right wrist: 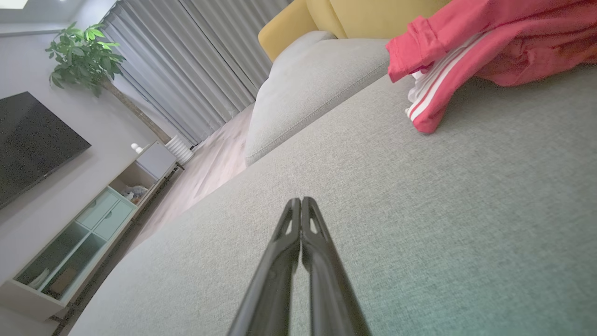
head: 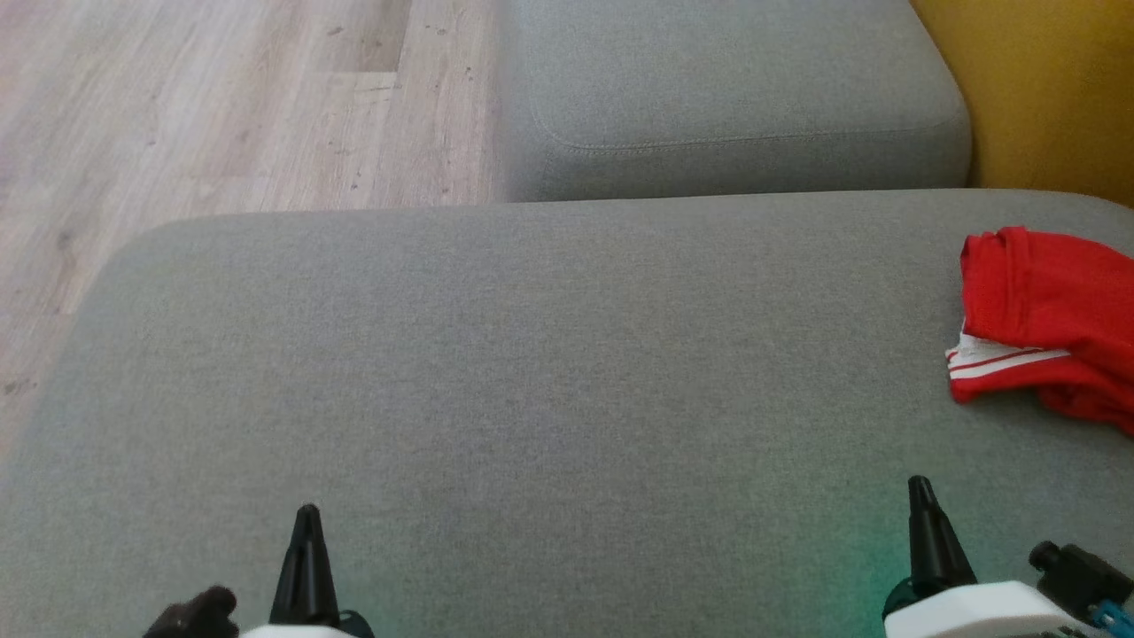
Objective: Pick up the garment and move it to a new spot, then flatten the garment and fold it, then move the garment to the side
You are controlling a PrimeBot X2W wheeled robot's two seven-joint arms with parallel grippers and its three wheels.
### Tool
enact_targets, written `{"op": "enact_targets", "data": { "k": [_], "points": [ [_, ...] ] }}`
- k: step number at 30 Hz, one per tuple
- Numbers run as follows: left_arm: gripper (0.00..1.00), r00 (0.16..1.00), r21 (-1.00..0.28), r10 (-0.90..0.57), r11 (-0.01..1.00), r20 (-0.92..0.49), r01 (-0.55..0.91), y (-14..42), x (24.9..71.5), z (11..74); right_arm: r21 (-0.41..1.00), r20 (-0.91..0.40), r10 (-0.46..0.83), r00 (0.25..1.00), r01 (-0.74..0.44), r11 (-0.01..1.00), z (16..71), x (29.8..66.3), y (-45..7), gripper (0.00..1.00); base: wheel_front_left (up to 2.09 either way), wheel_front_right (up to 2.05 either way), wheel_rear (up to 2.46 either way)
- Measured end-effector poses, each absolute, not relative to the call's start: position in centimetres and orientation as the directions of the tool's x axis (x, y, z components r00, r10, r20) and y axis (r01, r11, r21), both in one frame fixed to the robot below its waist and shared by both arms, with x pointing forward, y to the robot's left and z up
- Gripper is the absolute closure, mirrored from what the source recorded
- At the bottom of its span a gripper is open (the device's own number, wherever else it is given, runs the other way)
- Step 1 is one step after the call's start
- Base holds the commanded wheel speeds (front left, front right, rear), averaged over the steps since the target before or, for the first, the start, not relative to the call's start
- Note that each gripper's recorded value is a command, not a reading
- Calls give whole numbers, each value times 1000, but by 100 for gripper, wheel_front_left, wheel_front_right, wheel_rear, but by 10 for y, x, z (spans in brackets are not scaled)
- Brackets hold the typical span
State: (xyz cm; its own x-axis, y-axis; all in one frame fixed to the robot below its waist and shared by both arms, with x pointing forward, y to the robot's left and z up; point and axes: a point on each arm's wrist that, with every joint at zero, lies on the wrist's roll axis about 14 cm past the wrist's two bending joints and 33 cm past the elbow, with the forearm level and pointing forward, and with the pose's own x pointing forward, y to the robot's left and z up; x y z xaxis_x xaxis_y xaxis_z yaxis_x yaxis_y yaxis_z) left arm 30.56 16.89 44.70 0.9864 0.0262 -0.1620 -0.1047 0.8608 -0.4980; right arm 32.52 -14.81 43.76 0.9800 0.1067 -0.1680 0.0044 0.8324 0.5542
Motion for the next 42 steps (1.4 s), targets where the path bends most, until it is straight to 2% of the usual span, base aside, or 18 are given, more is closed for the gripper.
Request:
{"op": "enact_targets", "data": {
  "k": [22,42],
  "points": [
    [100,981,-698,23,700,-192,-153,176,321,447,734,-172,53,984,92,673,444,339,-164,100,0,0,0],
    [100,981,-842,8,512,-194,-171,179,335,451,863,-166,17,986,137,486,450,349,-177,100,0,0,0]
  ]
}}
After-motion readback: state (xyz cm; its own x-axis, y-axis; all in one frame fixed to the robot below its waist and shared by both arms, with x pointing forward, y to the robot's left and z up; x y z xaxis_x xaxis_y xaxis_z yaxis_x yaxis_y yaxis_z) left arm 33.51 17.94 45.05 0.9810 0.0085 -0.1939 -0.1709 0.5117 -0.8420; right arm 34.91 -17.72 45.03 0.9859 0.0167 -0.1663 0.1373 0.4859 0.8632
